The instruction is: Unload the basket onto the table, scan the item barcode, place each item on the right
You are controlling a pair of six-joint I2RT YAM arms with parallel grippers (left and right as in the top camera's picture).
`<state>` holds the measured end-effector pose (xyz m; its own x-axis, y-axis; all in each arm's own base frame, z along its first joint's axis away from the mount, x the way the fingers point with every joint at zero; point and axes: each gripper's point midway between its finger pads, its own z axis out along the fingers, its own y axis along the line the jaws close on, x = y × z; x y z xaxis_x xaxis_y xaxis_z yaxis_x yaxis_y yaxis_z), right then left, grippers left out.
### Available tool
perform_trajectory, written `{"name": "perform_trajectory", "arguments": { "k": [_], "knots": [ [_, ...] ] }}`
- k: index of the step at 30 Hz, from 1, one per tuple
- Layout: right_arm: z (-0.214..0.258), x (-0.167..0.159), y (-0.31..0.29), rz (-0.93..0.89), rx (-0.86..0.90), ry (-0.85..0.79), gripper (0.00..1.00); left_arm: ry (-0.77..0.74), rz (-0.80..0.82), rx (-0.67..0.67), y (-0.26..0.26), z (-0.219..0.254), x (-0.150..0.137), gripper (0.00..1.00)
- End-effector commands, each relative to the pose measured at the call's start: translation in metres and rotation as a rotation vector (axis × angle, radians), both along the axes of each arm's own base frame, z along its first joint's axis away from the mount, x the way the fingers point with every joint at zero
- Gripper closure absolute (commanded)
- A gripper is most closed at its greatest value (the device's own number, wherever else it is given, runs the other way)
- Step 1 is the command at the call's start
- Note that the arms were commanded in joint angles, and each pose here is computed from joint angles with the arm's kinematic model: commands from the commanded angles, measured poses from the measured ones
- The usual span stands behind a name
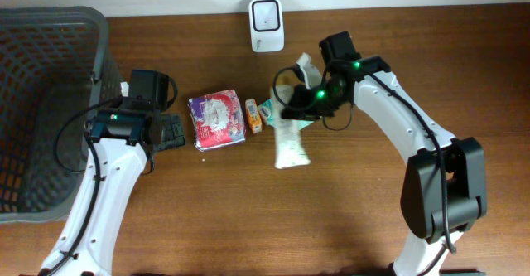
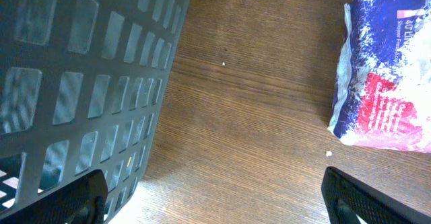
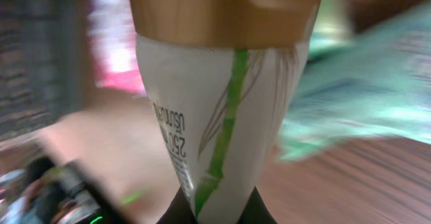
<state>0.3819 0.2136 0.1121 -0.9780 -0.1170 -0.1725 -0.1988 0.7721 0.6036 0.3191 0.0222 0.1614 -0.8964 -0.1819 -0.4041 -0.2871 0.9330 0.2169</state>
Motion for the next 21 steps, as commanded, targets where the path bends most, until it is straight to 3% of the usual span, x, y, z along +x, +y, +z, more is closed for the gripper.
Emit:
{"name": "perform_trajectory", "arguments": {
  "k": [1, 3, 9, 13, 14, 18, 21],
  "knots": [
    [-0.024, 0.017, -0.093, -0.246, -0.546, -0.061, 0.96, -0.006, 0.013, -0.004, 0.001, 0.000, 0.000, 0.01],
    [-0.020, 0.011, -0.155, -0.383, -0.879, -0.076, 0.96, -0.006, 0.013, -0.004, 0.001, 0.000, 0.000, 0.01],
    [-0.016, 0.011, -0.205, -0.497, -1.175, -0.137, 0.96, -0.006, 0.013, -0.005, 0.001, 0.000, 0.000, 0.01],
    [-0.056, 0.004, -0.207, -0.452, -1.220, -0.082, 0.95, -0.006, 0.013, -0.005, 0.001, 0.000, 0.000, 0.01],
    [-0.063, 0.003, -0.205, -0.440, -1.209, -0.064, 0.89, -0.006, 0.013, -0.005, 0.001, 0.000, 0.000, 0.01],
    [-0.086, -0.003, -0.165, -0.404, -0.978, 0.034, 0.77, -0.006, 0.013, -0.004, 0.001, 0.000, 0.000, 0.01],
    [-0.087, -0.006, -0.145, -0.364, -0.937, 0.036, 0.51, -0.006, 0.013, -0.004, 0.001, 0.000, 0.000, 0.01]
  ]
}}
